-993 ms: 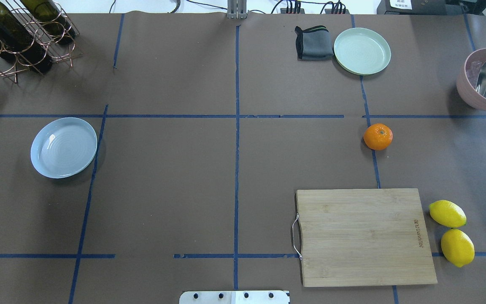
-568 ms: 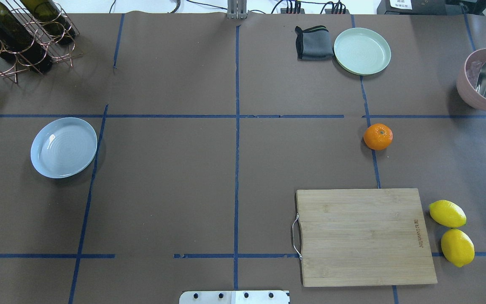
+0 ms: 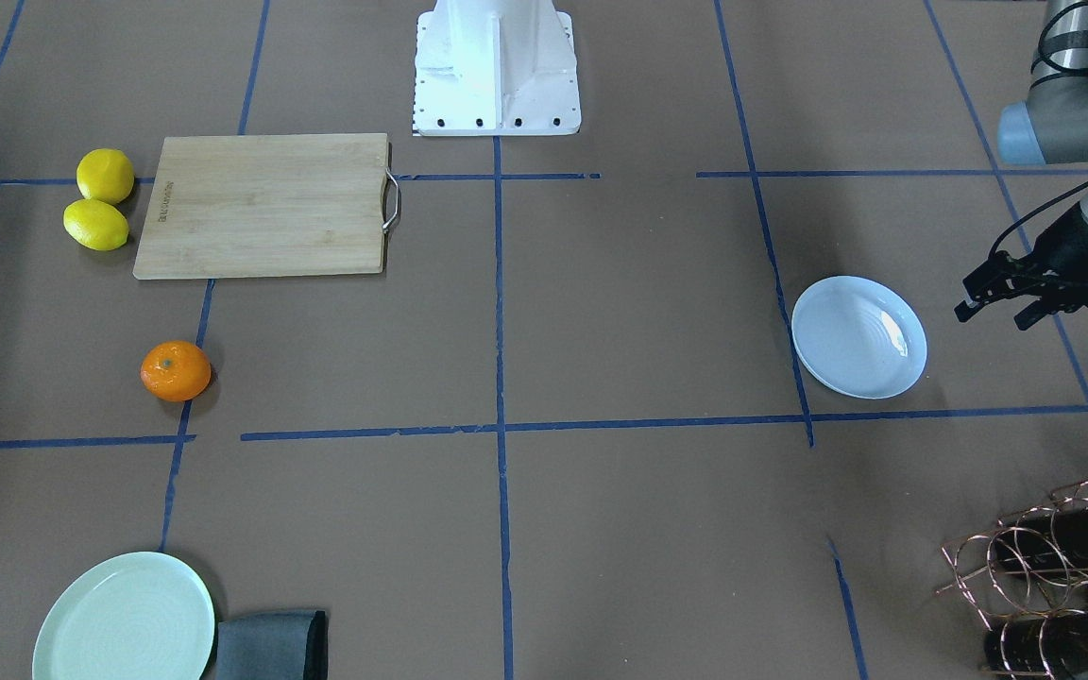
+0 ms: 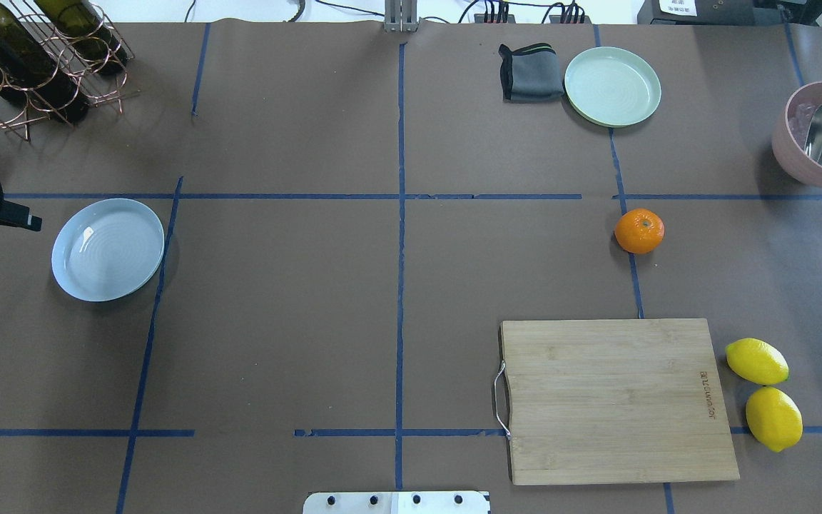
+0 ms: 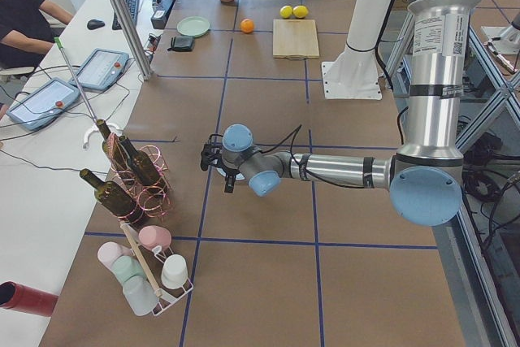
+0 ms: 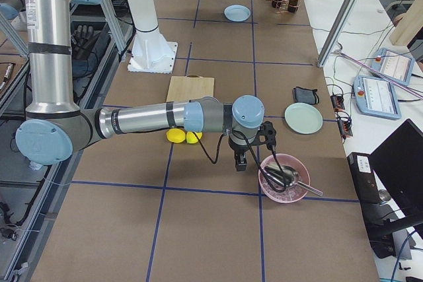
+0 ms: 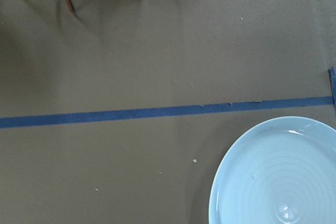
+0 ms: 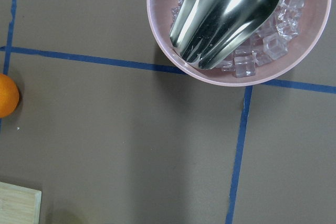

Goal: Pick orange to plate
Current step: 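Lower the left gripper to the rim of the light blue plate and grip it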

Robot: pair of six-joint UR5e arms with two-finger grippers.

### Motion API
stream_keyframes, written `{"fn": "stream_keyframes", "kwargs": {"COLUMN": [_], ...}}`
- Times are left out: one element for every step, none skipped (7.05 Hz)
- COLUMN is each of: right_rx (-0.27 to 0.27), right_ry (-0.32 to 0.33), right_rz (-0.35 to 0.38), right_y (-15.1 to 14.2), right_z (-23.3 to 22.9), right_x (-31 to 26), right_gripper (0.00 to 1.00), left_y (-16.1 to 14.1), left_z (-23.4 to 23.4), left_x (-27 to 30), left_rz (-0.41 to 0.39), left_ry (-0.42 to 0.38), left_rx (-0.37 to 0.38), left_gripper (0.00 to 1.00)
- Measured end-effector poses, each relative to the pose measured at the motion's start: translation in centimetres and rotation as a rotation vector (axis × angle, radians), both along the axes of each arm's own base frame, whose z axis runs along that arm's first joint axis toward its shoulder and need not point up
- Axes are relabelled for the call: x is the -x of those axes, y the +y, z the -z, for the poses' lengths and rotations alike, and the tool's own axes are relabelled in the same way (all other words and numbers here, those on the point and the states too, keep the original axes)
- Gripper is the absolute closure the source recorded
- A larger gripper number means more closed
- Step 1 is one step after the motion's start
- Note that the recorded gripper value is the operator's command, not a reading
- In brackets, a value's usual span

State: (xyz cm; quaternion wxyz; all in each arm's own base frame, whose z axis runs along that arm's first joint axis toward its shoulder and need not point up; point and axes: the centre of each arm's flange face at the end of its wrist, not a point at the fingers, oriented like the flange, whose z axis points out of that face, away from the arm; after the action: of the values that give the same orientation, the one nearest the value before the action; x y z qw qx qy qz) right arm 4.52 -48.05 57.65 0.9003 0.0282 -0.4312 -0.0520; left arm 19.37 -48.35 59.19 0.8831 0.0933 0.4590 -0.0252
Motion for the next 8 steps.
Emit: {"fn": "stream_keyframes", "kwargs": {"right_rx": [0.015, 0.028, 0.034, 0.037, 0.037, 0.037, 0.036, 0.036], "right_ry": [-0.002, -0.003, -0.004, -0.004, -0.004, -0.004, -0.004, -0.004], "right_rz": [-0.018, -0.033, -0.041, -0.046, -0.048, -0.048, -0.049, -0.049], "right_y": [-0.1, -0.1, -0.2, -0.2, -0.2, -0.2, -0.2, -0.2], "right_z": [0.3, 0.7, 0.9, 1.0, 1.1, 1.1, 1.2, 1.3], "right_x": [0.0, 0.1, 0.1, 0.1, 0.1, 0.1, 0.1, 0.1], "right_gripper": [0.0, 0.0, 0.0, 0.0, 0.0, 0.0, 0.0, 0.0], "left_y": [0.5, 1.0, 1.3, 1.6, 1.7, 1.8, 1.9, 1.9], "left_z": [0.0, 0.0, -0.1, -0.1, -0.1, -0.2, -0.4, -0.7], "left_x": [-1.6, -2.7, -3.6, -4.2, -4.8, -5.3, -5.6, -5.7], "left_rz": [0.003, -0.003, -0.014, -0.023, -0.033, -0.042, -0.048, -0.051], "left_ry": [-0.005, -0.006, -0.007, -0.007, -0.008, -0.01, -0.012, -0.015], "left_rx": [0.016, 0.024, 0.029, 0.031, 0.032, 0.034, 0.037, 0.041], "left_gripper": [0.26, 0.3, 0.37, 0.4, 0.41, 0.45, 0.52, 0.59]}}
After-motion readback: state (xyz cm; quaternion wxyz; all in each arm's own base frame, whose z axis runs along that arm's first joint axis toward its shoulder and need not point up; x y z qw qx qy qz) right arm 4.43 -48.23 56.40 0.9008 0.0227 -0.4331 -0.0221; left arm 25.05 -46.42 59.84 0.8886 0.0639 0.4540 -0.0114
